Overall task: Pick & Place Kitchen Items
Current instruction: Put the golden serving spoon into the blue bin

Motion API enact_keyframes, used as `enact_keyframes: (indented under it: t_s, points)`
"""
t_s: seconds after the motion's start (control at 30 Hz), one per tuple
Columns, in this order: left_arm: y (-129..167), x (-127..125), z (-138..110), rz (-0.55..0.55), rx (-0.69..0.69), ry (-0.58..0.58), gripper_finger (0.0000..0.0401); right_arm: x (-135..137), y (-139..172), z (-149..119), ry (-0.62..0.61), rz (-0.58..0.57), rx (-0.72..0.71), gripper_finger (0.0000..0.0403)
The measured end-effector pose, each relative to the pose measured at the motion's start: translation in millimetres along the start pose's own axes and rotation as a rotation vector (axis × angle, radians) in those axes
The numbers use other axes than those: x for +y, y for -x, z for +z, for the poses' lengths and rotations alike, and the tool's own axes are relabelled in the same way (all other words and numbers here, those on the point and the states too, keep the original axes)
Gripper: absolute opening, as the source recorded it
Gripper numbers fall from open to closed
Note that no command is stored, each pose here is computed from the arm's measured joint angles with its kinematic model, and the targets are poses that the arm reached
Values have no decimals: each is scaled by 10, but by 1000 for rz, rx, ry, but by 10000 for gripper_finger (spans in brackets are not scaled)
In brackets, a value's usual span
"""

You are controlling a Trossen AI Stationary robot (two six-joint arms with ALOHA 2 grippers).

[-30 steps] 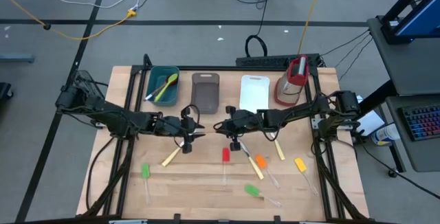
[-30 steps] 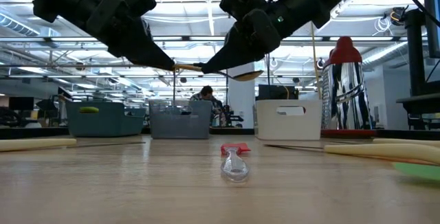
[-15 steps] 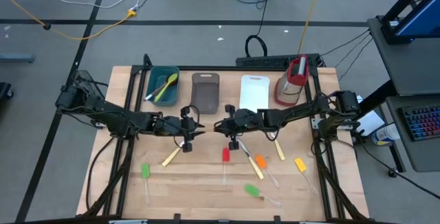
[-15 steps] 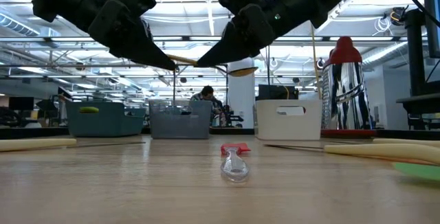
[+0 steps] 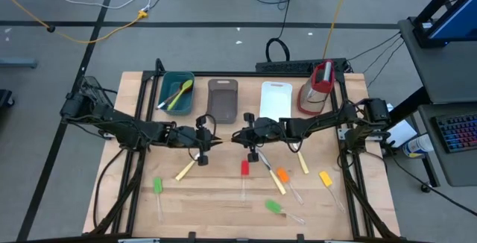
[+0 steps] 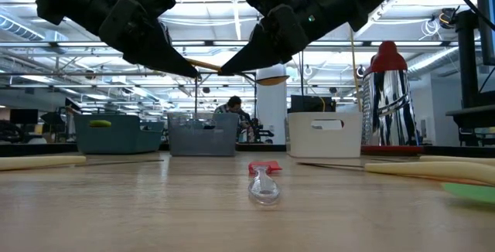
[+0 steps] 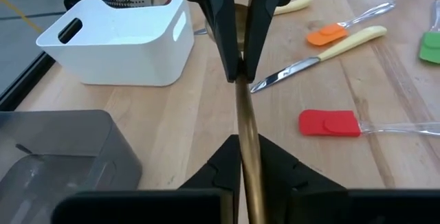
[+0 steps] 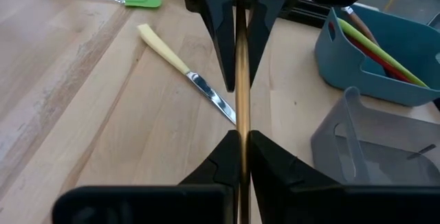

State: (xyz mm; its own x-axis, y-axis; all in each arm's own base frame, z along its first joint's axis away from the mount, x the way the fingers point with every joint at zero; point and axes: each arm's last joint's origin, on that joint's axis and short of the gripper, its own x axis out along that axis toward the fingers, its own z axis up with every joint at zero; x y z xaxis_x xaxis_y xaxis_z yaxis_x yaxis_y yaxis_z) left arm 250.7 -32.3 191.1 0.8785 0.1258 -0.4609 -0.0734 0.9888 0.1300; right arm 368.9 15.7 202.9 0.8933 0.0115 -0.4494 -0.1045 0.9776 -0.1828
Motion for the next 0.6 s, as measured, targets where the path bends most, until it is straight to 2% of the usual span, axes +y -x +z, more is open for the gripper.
enact_keyframes:
  t_s: [0.37, 0.6]
  points:
    - [0, 4, 7, 9, -7, 5, 112, 4, 0, -2, 0, 6, 2, 16]
    - [1, 5, 46, 10, -44, 15, 121, 3, 0, -4, 0, 4, 4, 16]
